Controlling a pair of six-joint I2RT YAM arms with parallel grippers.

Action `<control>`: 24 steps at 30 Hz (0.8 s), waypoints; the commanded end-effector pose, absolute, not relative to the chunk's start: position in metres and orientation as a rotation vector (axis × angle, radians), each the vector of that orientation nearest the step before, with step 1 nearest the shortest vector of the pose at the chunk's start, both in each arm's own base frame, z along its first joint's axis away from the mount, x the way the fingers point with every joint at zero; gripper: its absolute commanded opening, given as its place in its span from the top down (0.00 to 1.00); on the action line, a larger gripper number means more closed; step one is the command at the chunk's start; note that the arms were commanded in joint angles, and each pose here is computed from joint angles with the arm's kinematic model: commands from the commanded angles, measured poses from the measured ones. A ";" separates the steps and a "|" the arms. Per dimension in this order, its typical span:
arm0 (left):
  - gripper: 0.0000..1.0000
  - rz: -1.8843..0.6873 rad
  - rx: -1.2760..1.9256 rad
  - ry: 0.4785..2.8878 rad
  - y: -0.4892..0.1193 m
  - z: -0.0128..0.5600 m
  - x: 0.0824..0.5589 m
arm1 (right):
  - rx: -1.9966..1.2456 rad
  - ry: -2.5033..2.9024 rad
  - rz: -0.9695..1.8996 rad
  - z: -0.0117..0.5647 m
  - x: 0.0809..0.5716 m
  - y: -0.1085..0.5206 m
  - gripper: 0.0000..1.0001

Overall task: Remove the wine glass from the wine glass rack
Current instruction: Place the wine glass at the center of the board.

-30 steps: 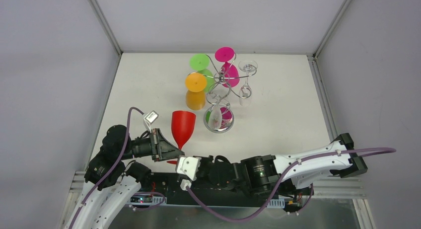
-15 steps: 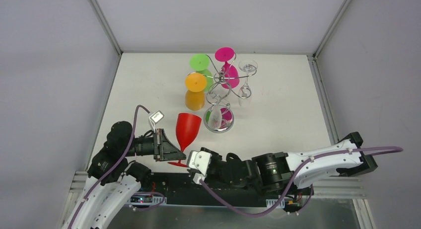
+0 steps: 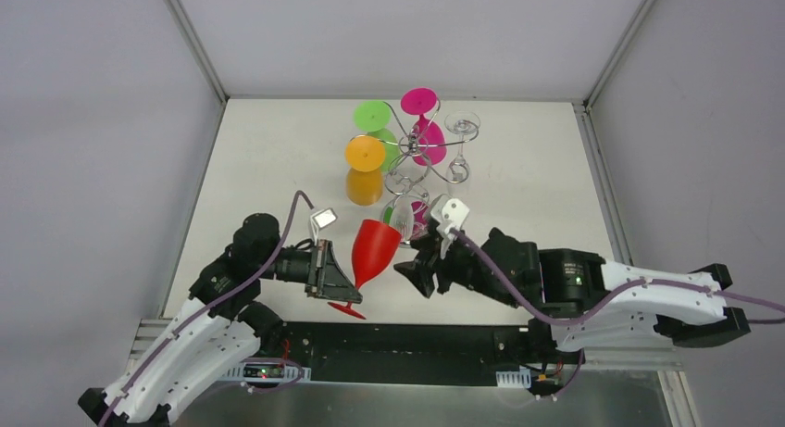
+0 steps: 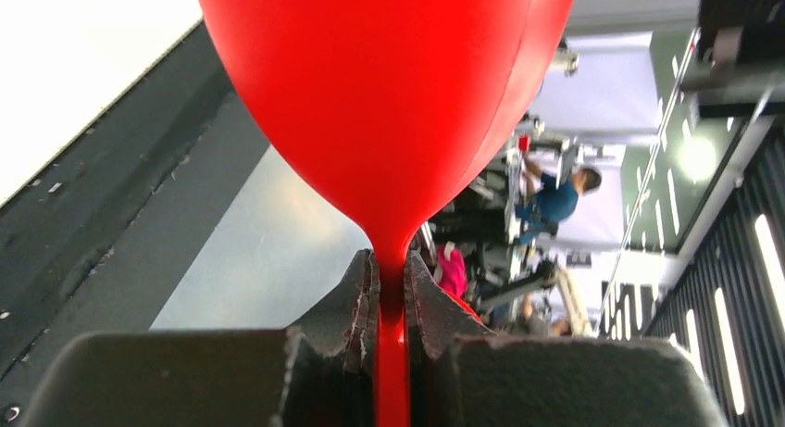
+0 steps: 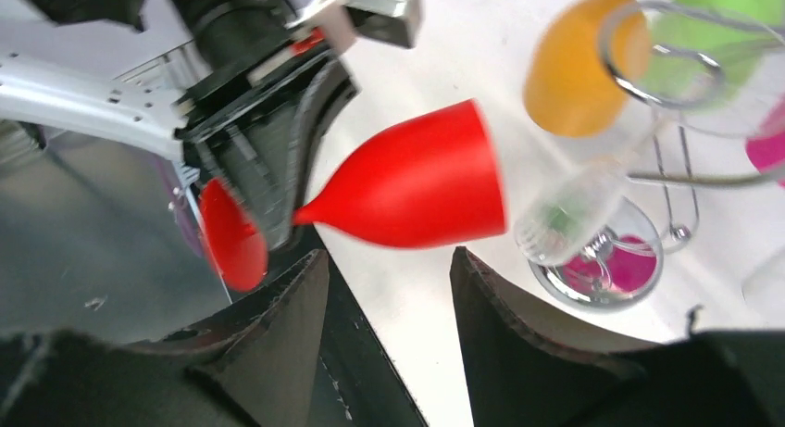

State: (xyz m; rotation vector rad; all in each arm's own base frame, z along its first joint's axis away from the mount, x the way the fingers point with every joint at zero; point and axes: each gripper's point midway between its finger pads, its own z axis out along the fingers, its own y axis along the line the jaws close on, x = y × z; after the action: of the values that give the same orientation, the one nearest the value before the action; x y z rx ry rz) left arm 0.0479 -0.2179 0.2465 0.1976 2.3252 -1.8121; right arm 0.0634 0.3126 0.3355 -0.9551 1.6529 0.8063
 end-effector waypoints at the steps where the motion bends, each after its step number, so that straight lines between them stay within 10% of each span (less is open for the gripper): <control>1: 1.00 -1.817 0.397 2.258 -0.237 0.251 0.042 | -0.811 1.792 0.896 0.332 0.078 0.298 0.46; 24: 1.00 -1.800 0.907 2.168 -0.288 0.254 -0.019 | -0.602 1.979 1.166 0.331 0.064 0.248 0.40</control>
State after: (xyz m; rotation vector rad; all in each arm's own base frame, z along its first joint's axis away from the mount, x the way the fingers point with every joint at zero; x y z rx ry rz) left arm -0.0245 -0.2784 0.2221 0.8552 2.3674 -1.7729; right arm 0.0711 0.2568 0.3279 -0.6248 1.9625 1.1072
